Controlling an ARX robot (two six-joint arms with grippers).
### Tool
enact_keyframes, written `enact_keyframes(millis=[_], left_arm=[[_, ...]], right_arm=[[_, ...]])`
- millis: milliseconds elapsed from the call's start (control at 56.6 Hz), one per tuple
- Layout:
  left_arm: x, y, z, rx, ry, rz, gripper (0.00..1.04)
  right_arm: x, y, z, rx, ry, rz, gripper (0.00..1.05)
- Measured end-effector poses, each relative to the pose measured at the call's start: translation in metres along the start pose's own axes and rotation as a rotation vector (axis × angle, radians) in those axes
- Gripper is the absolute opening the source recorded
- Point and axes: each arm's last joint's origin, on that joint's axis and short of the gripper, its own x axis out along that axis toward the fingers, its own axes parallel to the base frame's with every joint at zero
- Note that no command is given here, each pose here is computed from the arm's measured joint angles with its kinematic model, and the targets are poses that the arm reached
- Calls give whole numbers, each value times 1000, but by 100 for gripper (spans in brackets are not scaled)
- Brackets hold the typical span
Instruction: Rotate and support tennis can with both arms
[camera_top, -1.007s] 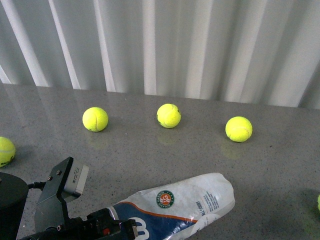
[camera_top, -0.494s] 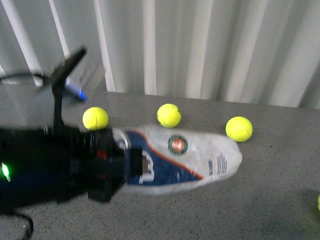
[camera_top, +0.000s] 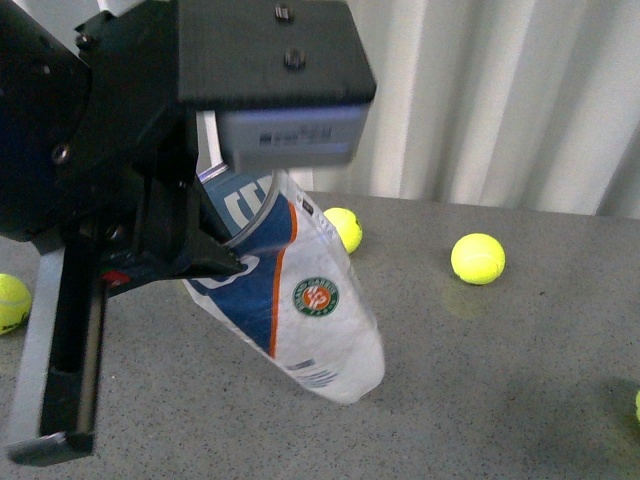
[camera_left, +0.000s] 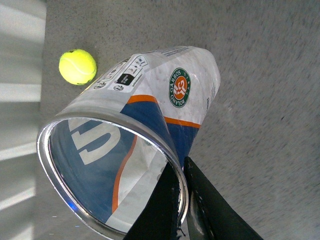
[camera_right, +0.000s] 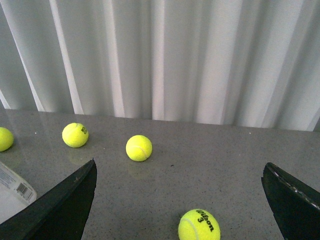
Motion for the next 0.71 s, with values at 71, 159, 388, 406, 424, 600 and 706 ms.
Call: enact_keyframes(millis=[71, 159, 388, 406, 424, 600, 706], left_arm=[[6, 5, 2, 90, 10, 11, 4], [13, 7, 5, 171, 25, 15, 4], [31, 4, 1, 361, 101, -31, 4], [32, 4, 1, 365, 104, -34, 4], [34, 4, 0, 376, 111, -40, 4], [37, 6, 1, 434, 118, -61, 4], [38, 4, 4, 455, 112, -75, 4]], right_arm=[[0, 0, 0, 0, 0, 0, 97], [0, 0, 0, 0, 0, 0, 97], [0, 0, 0, 0, 0, 0, 97], [0, 0, 0, 0, 0, 0, 97], [0, 0, 0, 0, 0, 0, 97], [0, 0, 0, 0, 0, 0, 97], [0, 0, 0, 0, 0, 0, 97]])
